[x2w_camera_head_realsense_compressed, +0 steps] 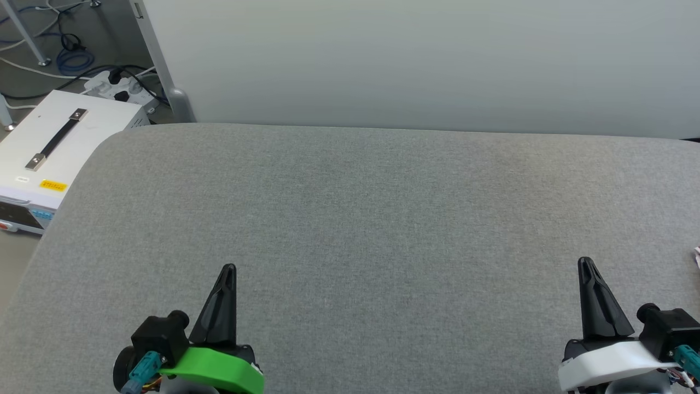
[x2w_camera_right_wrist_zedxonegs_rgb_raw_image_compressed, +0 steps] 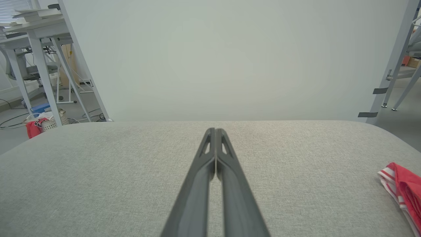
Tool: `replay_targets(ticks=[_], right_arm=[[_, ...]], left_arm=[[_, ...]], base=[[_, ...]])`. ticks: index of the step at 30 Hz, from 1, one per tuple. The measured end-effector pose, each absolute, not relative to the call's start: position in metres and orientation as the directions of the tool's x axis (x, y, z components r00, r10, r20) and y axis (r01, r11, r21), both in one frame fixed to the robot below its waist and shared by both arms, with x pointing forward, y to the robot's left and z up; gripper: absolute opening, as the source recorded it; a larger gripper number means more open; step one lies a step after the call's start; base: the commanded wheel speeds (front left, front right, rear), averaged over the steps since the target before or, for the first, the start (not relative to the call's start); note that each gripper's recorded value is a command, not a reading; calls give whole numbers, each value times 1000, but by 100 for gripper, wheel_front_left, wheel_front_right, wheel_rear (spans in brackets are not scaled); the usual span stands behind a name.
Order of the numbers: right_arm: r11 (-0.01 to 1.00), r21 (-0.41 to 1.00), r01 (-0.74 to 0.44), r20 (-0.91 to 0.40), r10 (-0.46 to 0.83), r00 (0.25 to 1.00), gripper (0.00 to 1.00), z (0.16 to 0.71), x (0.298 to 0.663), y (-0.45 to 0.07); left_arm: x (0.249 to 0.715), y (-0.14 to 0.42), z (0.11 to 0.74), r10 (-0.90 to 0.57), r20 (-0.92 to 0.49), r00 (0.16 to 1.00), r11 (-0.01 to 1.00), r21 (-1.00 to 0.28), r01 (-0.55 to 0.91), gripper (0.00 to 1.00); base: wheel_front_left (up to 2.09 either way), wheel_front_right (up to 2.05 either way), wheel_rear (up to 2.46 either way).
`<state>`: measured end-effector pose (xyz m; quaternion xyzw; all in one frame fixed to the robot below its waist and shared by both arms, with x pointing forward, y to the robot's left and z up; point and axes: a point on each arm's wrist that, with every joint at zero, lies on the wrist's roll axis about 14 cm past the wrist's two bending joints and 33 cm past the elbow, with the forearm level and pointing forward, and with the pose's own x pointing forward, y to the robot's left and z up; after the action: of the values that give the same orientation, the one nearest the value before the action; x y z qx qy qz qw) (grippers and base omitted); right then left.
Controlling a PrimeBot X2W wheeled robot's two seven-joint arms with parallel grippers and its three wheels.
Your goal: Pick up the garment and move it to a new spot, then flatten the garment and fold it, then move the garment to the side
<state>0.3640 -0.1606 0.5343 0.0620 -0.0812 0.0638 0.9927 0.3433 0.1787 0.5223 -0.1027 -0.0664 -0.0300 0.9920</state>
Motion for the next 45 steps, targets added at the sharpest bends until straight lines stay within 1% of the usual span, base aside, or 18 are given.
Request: replay_targets(ticks=[45], right_arm=[[989,59,-134,84,129,988,0,525,364,-160]], left_arm=[[352,177,518,-49,65,997,993,-107,56,0]], base=[[0,0,0]])
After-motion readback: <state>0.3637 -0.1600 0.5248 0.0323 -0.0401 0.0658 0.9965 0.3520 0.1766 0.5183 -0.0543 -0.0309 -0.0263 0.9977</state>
